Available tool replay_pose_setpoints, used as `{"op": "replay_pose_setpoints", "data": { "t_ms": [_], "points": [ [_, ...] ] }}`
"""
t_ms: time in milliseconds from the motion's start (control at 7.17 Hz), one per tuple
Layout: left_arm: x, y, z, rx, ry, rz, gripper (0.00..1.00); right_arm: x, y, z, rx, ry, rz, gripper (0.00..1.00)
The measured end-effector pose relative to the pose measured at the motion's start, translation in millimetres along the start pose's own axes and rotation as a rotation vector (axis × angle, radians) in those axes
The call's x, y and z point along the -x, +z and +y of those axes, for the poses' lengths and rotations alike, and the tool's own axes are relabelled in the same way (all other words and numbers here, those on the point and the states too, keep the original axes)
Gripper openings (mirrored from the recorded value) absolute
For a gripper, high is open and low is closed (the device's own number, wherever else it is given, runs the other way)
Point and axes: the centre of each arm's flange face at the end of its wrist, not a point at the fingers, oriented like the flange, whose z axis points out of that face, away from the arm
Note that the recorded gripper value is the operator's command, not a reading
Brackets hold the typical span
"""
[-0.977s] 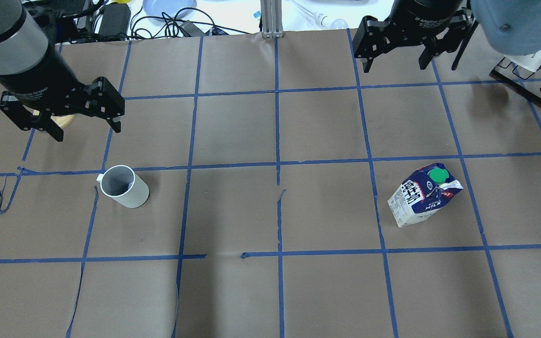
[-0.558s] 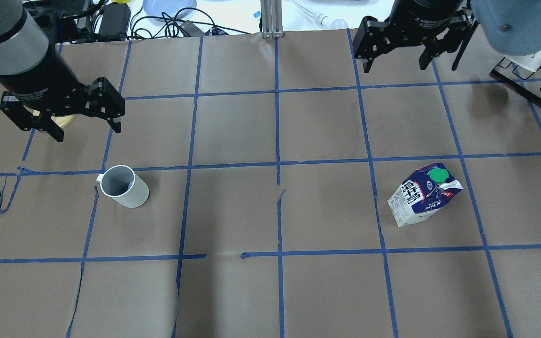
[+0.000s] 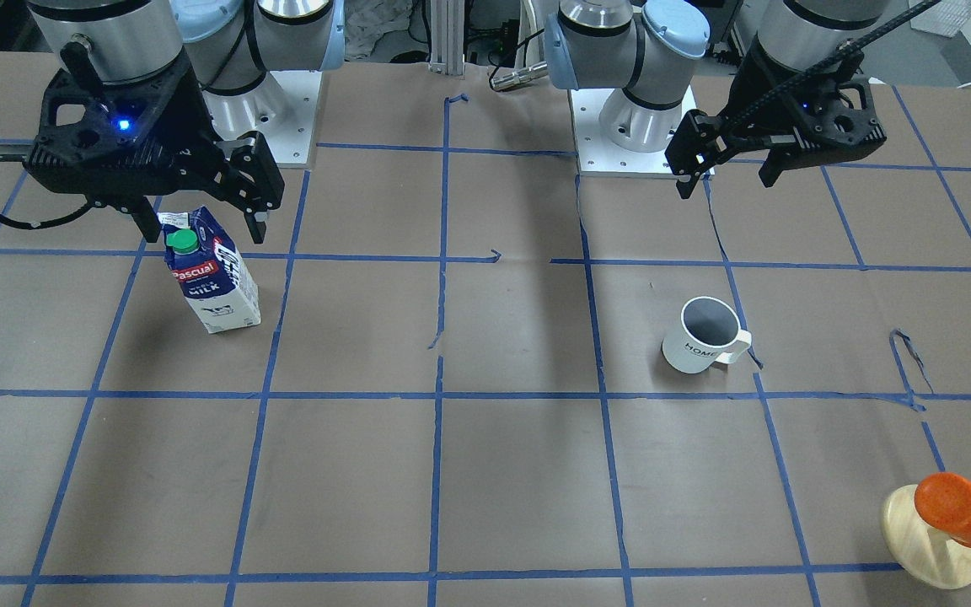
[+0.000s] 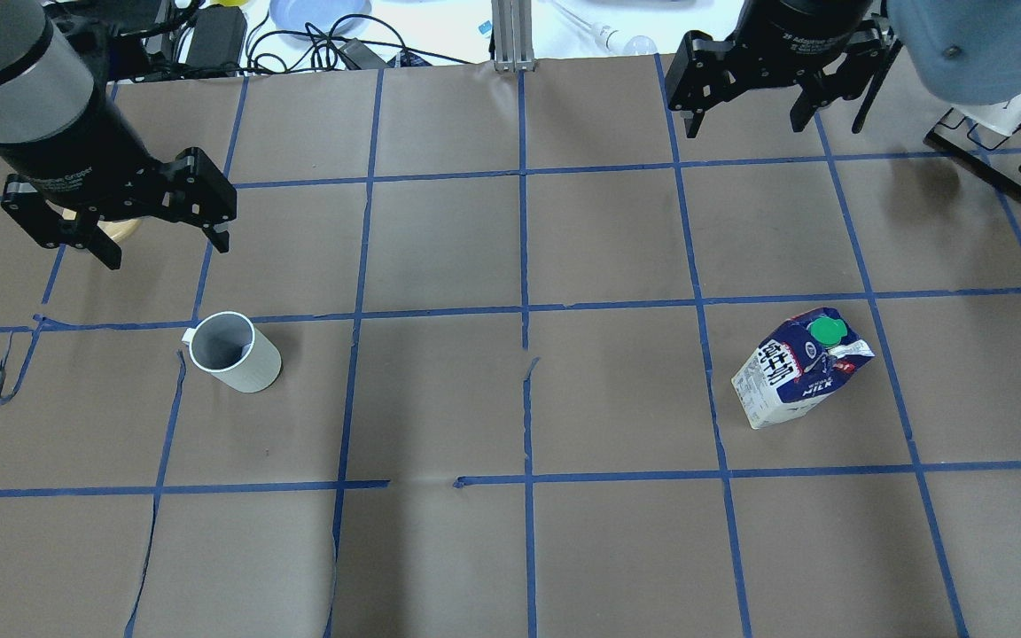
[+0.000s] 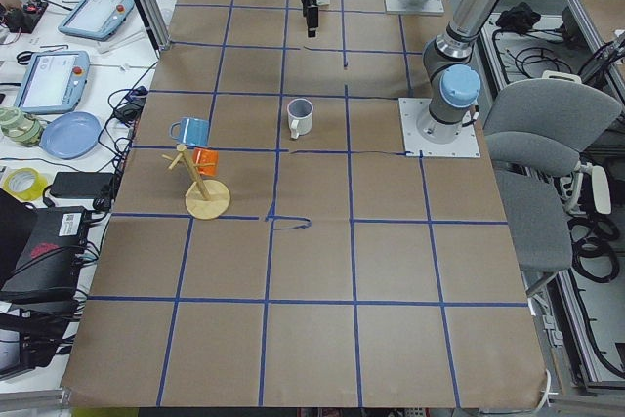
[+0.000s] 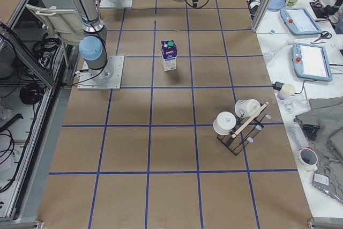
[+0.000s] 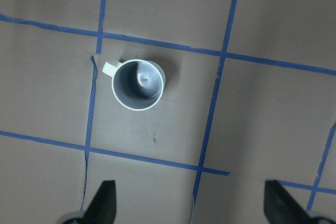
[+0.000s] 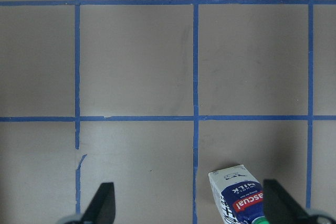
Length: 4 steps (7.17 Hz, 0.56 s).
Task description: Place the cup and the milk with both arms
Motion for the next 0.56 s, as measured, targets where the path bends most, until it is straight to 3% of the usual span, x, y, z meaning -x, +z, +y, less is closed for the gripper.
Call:
{"op": "replay_pose_setpoints", "data": {
  "t_ms": [558],
  "points": [
    [-1.6,-4.3,-4.8,-0.042,0.031,0.008,1.0,-0.1,1.2,-0.2,0.002,-0.001,0.002,1.0]
  ]
}}
